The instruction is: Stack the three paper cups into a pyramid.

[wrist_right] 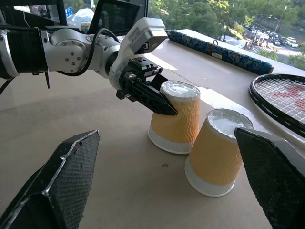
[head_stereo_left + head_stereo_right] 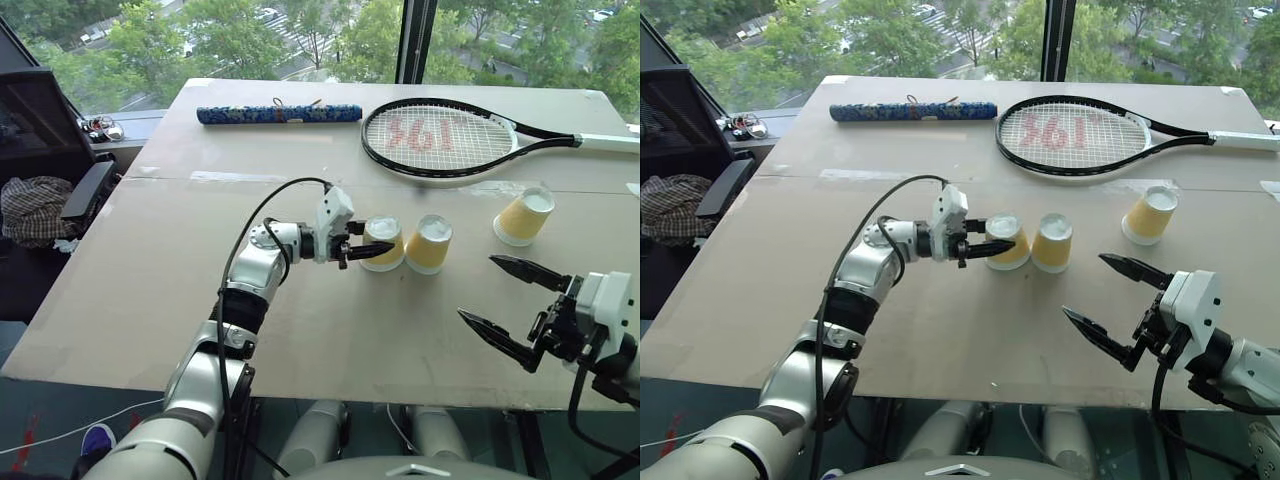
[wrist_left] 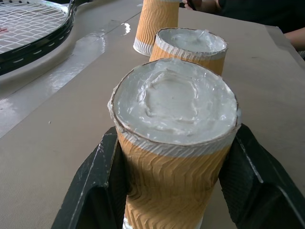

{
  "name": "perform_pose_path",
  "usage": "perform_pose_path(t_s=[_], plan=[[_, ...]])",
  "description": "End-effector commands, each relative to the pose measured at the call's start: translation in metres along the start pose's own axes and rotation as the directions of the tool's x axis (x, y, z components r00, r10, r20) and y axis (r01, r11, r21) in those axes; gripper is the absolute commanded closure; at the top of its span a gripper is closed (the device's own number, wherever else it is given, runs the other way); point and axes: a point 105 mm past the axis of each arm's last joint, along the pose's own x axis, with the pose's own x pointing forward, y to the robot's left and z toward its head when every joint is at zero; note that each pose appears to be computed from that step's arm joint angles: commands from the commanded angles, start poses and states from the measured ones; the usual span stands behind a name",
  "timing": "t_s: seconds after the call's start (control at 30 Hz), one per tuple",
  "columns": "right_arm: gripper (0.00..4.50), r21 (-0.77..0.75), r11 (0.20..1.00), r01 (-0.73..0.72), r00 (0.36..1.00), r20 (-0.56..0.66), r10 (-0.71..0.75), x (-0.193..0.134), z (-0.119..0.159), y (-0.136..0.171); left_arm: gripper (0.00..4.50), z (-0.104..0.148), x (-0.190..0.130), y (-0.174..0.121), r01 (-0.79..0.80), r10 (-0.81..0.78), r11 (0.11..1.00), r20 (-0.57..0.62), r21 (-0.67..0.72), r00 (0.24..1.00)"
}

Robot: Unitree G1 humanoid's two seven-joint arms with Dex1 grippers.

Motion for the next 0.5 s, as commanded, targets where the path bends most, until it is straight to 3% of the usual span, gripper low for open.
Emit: perform_pose_path(t_s=[0.03, 0.17, 0.23, 0.27, 0.37, 0.5], plan=[[0.0, -0.064, 0.998, 0.004, 0.999, 0.032, -0.002, -0.001, 0.015, 0.001, 2.43, 0.005, 0.002, 0.001, -0.001, 0.0, 0.999, 0.008, 0.033, 1.0], [0.0, -0.066, 0.998, 0.007, 1.0, 0.03, -0.005, -0.001, 0.014, 0.001, 2.43, 0.004, 0.002, 0.0, 0.011, -0.012, 1.0, 0.013, 0.015, 1.0], [0.0, -0.065, 0.998, 0.015, 0.999, 0.031, -0.013, -0.001, 0.014, 0.0, 1.5, 0.005, 0.003, -0.002, 0.027, -0.027, 1.0, 0.021, -0.002, 0.999], [0.0, -0.063, 0.998, 0.023, 0.999, 0.031, -0.021, -0.001, 0.014, -0.001, 1.29, 0.007, 0.002, -0.002, 0.021, -0.02, 1.0, 0.028, -0.005, 0.999], [0.0, -0.048, 0.997, 0.056, 0.998, 0.031, -0.055, -0.002, 0.013, -0.005, 0.09, 0.015, -0.001, -0.001, 0.01, -0.009, 1.0, 0.058, -0.006, 0.998], [0.0, -0.046, 0.981, 0.191, 0.98, 0.065, -0.188, -0.003, 0.017, -0.025, 0.09, 0.037, -0.024, -0.004, -0.014, 0.016, 1.0, 0.137, -0.016, 0.99]])
